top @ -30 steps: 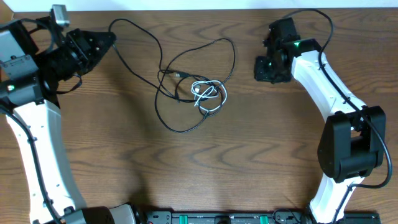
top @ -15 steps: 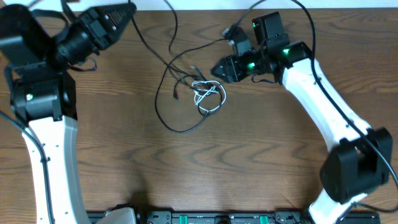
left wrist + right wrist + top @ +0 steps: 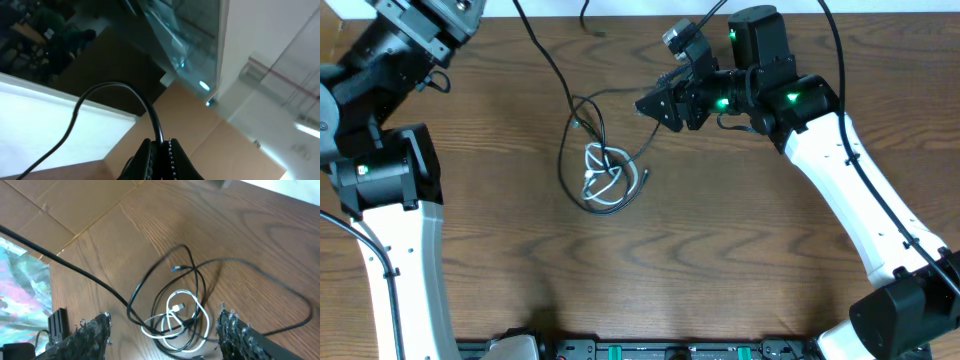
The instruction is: Untangle cables
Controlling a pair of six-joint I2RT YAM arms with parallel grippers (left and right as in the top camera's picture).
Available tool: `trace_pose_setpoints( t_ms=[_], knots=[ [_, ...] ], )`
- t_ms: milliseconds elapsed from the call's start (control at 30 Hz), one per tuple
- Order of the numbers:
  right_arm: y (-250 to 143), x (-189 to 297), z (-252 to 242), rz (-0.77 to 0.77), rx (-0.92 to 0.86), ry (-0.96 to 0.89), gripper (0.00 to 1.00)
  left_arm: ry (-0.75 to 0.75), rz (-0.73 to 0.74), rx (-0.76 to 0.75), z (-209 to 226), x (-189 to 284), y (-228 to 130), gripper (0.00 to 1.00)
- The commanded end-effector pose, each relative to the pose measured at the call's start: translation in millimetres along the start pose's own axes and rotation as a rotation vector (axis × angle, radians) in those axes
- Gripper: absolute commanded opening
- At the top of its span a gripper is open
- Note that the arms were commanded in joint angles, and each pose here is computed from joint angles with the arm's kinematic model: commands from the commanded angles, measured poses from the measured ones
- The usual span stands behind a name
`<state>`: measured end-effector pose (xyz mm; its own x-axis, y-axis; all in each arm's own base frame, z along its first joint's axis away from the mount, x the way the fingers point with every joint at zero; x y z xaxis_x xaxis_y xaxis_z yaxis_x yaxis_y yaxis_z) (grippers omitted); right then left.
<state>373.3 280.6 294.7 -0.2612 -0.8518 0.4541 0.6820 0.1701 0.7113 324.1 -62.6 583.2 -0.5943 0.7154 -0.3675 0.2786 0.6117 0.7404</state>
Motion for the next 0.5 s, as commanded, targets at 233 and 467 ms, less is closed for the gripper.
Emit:
trace_pose_setpoints(
  t_ms=[233, 467],
  knots=[
    [-3.9, -29.1, 68.5, 0.011, 0.144, 0.177, 0.72, 0.002, -0.033, 0.072, -4.1, -0.4, 7.5, 0.07],
    [-19.0, -71.0, 85.6, 0.039, 0.191, 0.211, 0.74, -0.002, -0.017, 0.072, -4.9, -0.5, 5.1, 0.07]
  ],
)
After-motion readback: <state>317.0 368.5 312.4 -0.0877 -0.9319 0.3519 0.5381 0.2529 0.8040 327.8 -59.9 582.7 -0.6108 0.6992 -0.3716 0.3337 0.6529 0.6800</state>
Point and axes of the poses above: each gripper's point midway between its finger pads, its own x axis back along the fingers, its own z axis along the line the jaws close on, y = z × x, the point moved 2 cm from there along x, back along the fingers, and after that the axes turned 9 degrees about -x, right-handed, at the moved point
